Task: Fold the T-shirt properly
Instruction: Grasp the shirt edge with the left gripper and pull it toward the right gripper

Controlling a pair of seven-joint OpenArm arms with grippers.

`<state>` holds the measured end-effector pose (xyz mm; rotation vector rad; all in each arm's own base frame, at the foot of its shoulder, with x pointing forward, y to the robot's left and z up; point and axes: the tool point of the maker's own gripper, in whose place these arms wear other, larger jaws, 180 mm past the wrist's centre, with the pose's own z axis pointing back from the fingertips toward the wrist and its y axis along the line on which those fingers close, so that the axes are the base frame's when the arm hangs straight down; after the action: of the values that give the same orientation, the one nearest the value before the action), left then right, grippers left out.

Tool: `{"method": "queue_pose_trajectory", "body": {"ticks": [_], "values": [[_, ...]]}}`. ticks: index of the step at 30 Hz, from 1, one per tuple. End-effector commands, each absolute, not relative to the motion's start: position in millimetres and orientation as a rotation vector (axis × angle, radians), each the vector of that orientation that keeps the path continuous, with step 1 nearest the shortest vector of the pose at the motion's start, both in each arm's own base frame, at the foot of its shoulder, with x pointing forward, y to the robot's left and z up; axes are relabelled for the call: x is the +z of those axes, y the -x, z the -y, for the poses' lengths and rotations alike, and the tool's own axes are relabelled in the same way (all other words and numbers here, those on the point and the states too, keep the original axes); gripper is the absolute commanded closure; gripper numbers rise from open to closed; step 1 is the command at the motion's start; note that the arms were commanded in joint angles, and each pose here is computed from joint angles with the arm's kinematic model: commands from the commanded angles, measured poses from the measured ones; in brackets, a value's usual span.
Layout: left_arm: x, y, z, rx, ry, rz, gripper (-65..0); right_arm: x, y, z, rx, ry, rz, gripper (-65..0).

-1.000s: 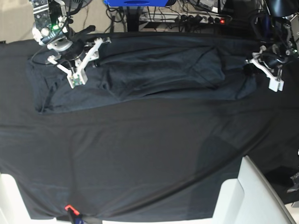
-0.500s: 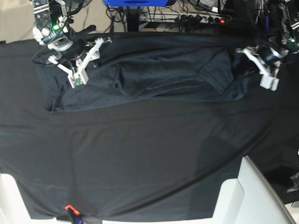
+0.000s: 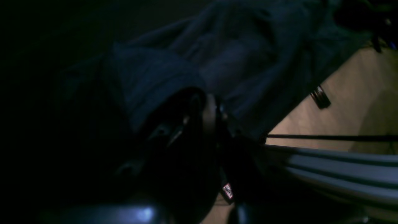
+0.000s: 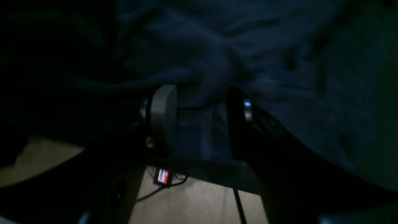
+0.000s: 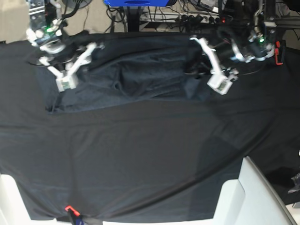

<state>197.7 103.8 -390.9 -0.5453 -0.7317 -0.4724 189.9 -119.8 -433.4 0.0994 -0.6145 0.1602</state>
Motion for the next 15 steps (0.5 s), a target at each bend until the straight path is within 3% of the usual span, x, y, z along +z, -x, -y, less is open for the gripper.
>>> {"method": "queue_pose_trajectory", "body": {"ticks": [1,15], "values": [[-379,-208,-98,-0.453,0.566,0.786,0.0,-426,-197,126,0.15,-0.087,0.652,-25.1],[-388,-226,-37,-0.472,0.679,0.758,0.0,-426,-197,150,0.094,-0.043,0.653,-25.1]]}}
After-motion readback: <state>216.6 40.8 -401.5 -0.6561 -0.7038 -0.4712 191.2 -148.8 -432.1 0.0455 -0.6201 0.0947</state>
